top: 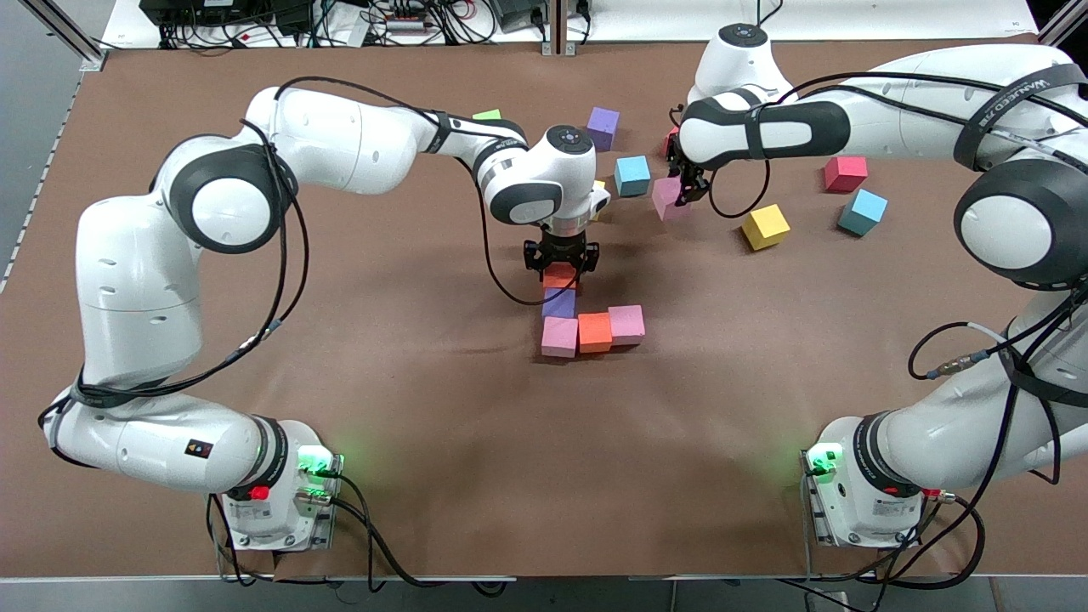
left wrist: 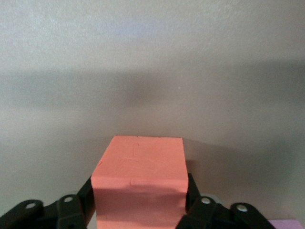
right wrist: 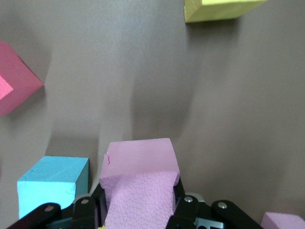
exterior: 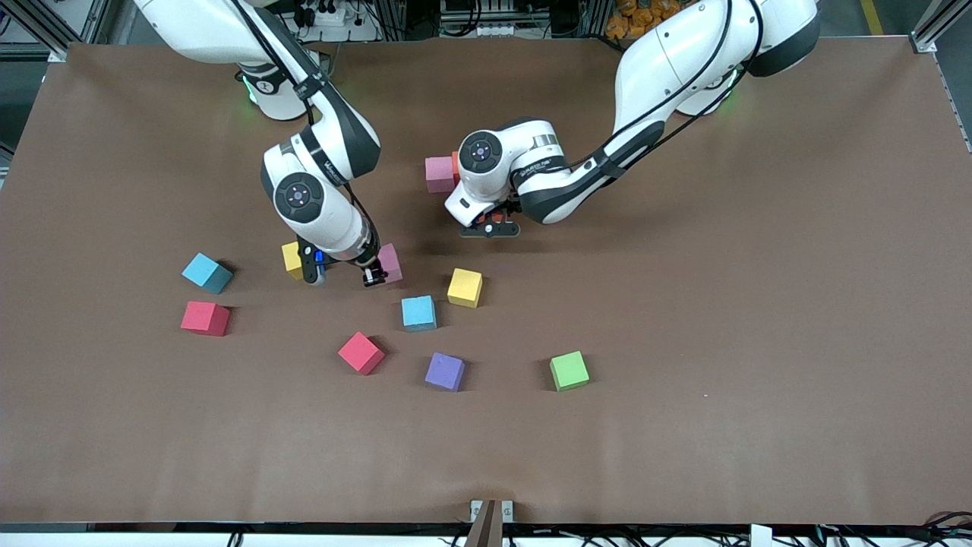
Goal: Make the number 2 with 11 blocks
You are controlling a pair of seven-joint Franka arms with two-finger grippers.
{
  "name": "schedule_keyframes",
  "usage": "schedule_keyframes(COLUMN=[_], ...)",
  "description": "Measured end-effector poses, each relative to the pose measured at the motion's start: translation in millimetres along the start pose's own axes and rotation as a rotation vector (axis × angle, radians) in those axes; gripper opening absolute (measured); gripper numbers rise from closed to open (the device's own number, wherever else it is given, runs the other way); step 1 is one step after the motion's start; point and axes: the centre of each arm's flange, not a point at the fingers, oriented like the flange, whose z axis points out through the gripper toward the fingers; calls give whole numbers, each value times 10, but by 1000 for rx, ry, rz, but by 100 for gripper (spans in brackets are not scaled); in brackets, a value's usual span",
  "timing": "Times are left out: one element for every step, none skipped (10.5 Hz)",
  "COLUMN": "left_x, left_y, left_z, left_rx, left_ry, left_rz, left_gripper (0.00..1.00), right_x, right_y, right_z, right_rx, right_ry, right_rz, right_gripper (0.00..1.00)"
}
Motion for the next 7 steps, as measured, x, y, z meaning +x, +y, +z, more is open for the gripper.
schedule_keyframes(left_x=[-9,-13,-20,-19,-10,16,51], left_y=[-3,-2,4,7,8,6,1], left_z=[11,12,2,-29,-77,-132,-186], left_rx=[2,2,-1,-8,-19,-31,-42], left_ry=[-2,-2,-3,-4,-5,-4,-1], left_rz=[1,-1,-11,-20,-24,-28,-34], left_gripper=[93,99,100,100,100,100,100], right_x=[0,13,46,89,110,80,33], right_y=[2,11,34,56,80,110,134], right_z=[-3,7,39,75,105,128,140], right_rx=[-1,-6,-14,-25,-35,-41,-35], right_ry=[-12,-17,-18,-25,-40,-54,-61], right_rz=[11,19,18,13,6,2,-5], right_gripper=[54,54,54,54,54,54,54])
